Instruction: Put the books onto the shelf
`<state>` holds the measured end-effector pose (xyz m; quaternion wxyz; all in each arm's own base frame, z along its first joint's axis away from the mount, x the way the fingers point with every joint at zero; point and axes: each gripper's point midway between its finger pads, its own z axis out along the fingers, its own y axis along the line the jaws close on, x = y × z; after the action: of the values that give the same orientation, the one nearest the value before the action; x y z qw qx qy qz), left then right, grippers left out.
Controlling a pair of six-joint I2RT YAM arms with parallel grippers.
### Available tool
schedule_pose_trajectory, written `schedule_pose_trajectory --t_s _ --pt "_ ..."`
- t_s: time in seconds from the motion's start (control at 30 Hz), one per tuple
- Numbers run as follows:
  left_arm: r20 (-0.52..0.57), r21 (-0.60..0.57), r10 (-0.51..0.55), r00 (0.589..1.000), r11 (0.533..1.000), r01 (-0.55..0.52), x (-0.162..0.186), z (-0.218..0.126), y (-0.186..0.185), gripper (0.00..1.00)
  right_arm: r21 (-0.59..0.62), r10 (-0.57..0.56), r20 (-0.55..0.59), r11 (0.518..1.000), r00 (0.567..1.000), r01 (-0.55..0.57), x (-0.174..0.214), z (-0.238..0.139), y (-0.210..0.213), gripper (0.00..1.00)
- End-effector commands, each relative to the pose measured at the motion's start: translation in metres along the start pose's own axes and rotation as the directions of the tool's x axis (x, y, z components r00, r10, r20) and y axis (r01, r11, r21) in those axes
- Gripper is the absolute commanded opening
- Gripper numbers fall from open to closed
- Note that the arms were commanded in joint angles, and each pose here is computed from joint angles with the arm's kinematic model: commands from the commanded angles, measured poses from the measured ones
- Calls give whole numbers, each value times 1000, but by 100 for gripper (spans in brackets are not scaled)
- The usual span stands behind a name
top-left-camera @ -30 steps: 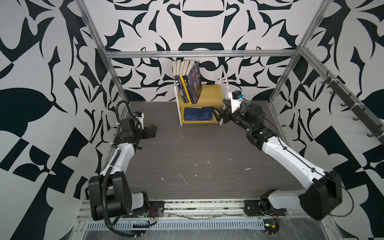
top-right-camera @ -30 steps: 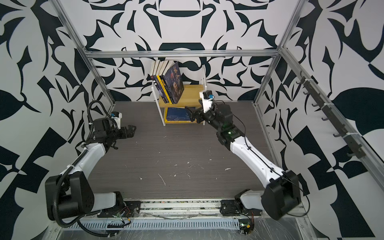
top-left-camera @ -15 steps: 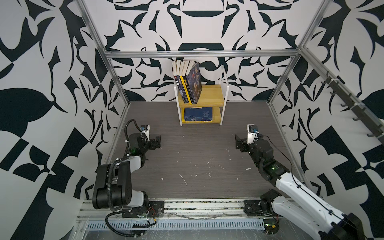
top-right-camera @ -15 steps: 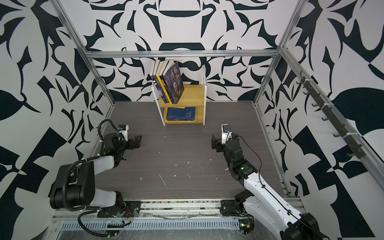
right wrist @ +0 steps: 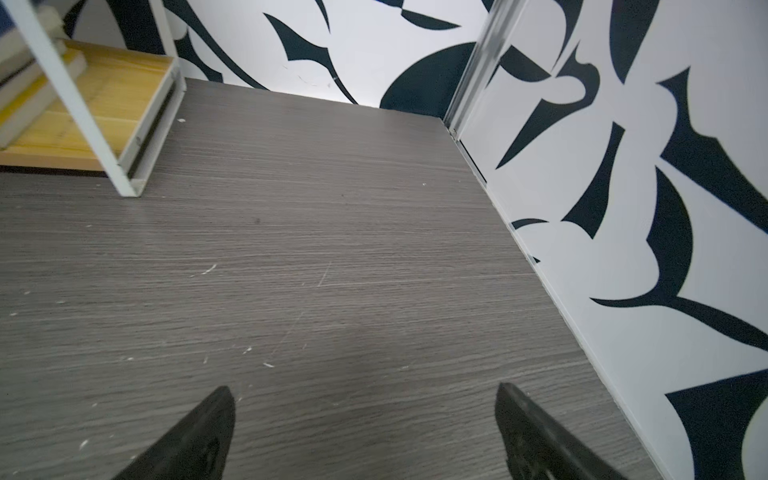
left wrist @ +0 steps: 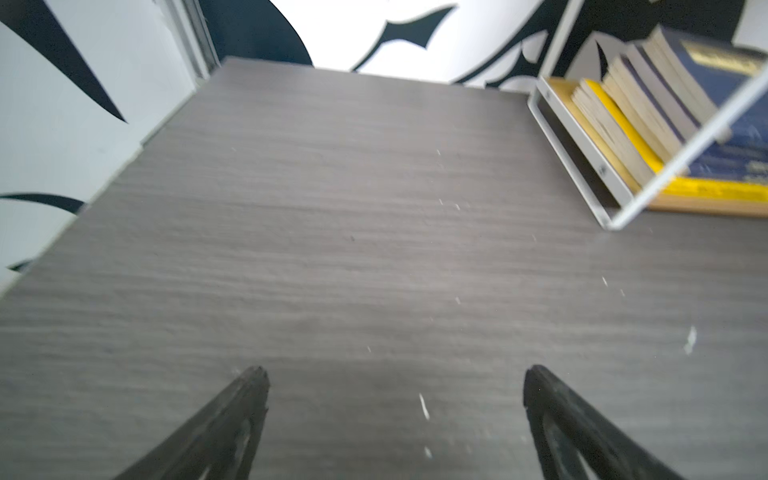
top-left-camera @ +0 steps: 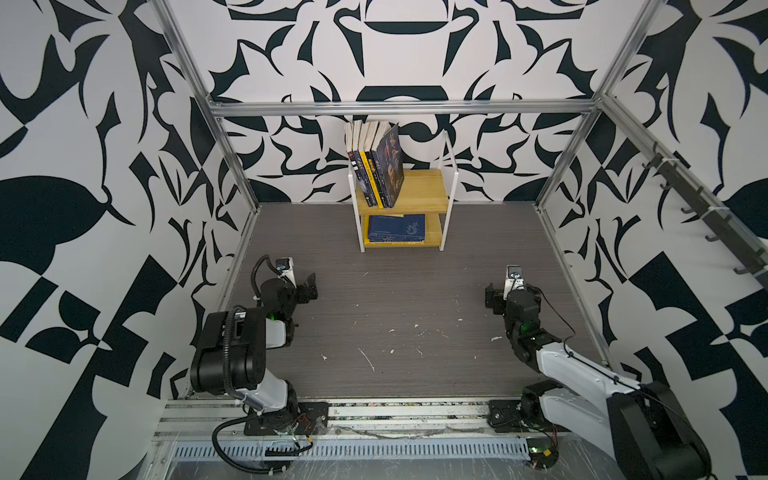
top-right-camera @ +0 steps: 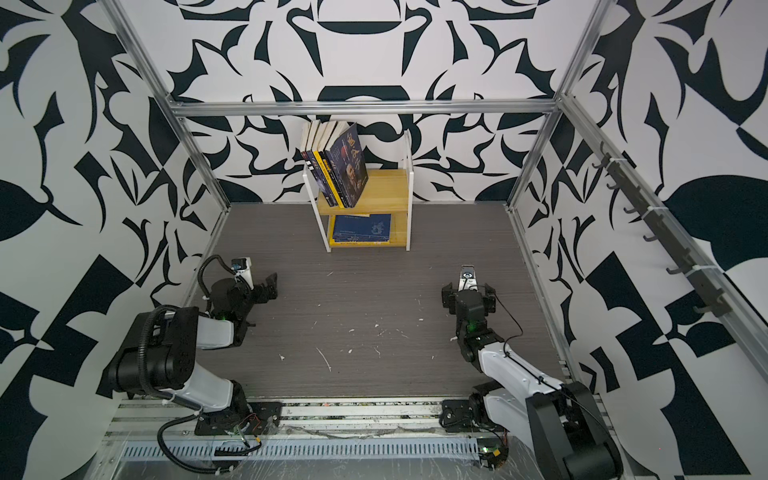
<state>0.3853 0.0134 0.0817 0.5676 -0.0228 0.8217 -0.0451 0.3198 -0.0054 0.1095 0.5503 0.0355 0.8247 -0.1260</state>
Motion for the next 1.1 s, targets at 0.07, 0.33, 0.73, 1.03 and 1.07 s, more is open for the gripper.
schedule_pose_trajectory --t_s 0.07,0.33,0.73,1.03,1.07 --pt "8 -46 -36 999 998 36 -10 6 10 99 -33 130 127 991 983 -126 -24 15 -4 98" --pt "0 -45 -52 999 998 52 -10 6 12 99 -77 72 111 995 991 -64 -19 41 13 98" --pt "10 -40 -60 998 997 60 -12 6 14 99 45 87 34 995 996 -89 1 65 -1 100" --pt "7 -37 -60 998 997 60 -11 6 13 99 55 94 38 994 995 -96 1 65 -2 100" --pt "9 -37 -61 998 997 61 -12 6 13 99 54 94 36 994 995 -96 2 65 -2 100"
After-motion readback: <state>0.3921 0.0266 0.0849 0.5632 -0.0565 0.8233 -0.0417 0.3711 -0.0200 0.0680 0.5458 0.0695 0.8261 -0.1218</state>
